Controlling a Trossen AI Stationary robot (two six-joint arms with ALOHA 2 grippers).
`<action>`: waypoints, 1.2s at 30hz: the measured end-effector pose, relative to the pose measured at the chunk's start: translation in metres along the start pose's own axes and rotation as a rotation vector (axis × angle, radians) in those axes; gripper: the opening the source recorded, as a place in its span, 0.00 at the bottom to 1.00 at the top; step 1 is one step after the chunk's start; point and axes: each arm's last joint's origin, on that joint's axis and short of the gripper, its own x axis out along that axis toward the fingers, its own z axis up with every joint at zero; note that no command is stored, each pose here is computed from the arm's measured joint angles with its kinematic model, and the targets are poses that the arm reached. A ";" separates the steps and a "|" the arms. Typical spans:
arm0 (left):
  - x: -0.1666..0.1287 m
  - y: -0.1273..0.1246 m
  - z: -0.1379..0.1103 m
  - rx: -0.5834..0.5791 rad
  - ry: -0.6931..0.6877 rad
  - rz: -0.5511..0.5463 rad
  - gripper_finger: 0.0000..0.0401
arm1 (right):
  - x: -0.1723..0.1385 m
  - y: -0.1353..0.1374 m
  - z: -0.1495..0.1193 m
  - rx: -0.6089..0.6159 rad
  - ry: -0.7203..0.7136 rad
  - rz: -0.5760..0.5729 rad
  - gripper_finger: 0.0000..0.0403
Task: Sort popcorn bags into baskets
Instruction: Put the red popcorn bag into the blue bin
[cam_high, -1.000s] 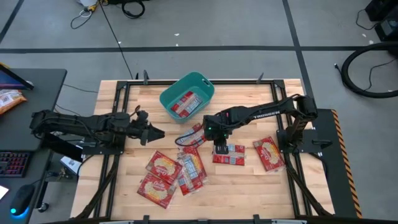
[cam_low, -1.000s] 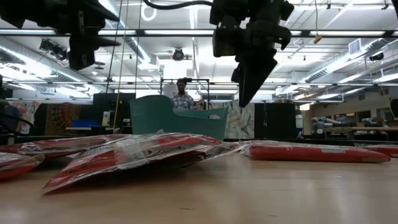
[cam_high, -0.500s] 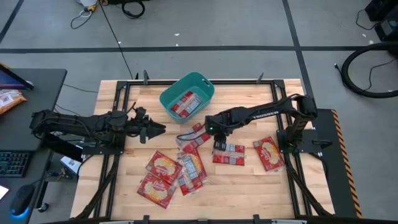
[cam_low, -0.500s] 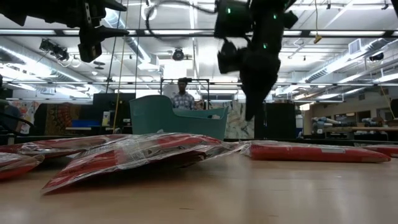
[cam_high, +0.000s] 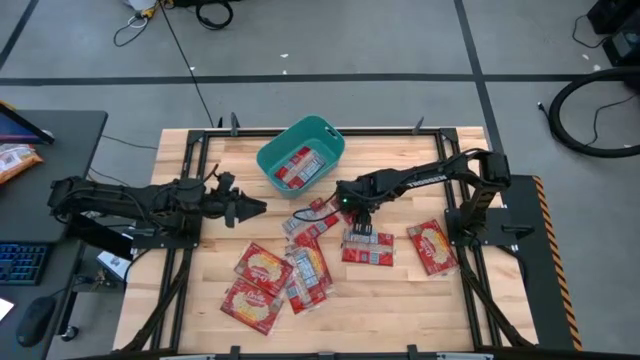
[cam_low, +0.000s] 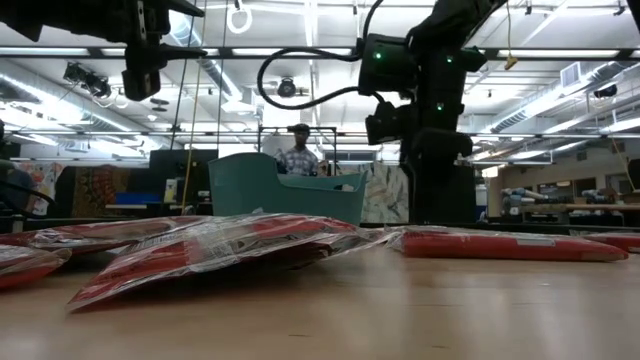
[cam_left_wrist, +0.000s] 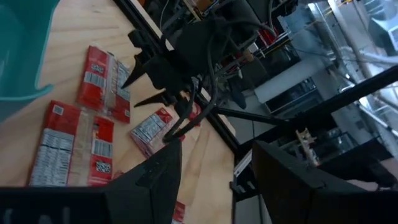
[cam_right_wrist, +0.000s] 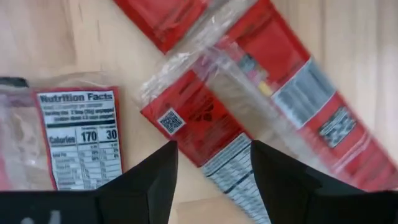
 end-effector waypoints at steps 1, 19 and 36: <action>0.000 0.000 0.000 -0.012 0.000 0.000 0.50 | -0.001 -0.004 0.000 -0.021 -0.001 -0.002 0.51; -0.005 -0.020 0.021 -0.018 -0.300 -0.150 0.50 | 0.007 -0.065 -0.006 -0.184 0.000 0.084 0.41; -0.008 -0.027 0.027 -0.037 -0.381 -0.213 0.50 | 0.026 -0.059 -0.021 -0.286 -0.013 0.039 0.20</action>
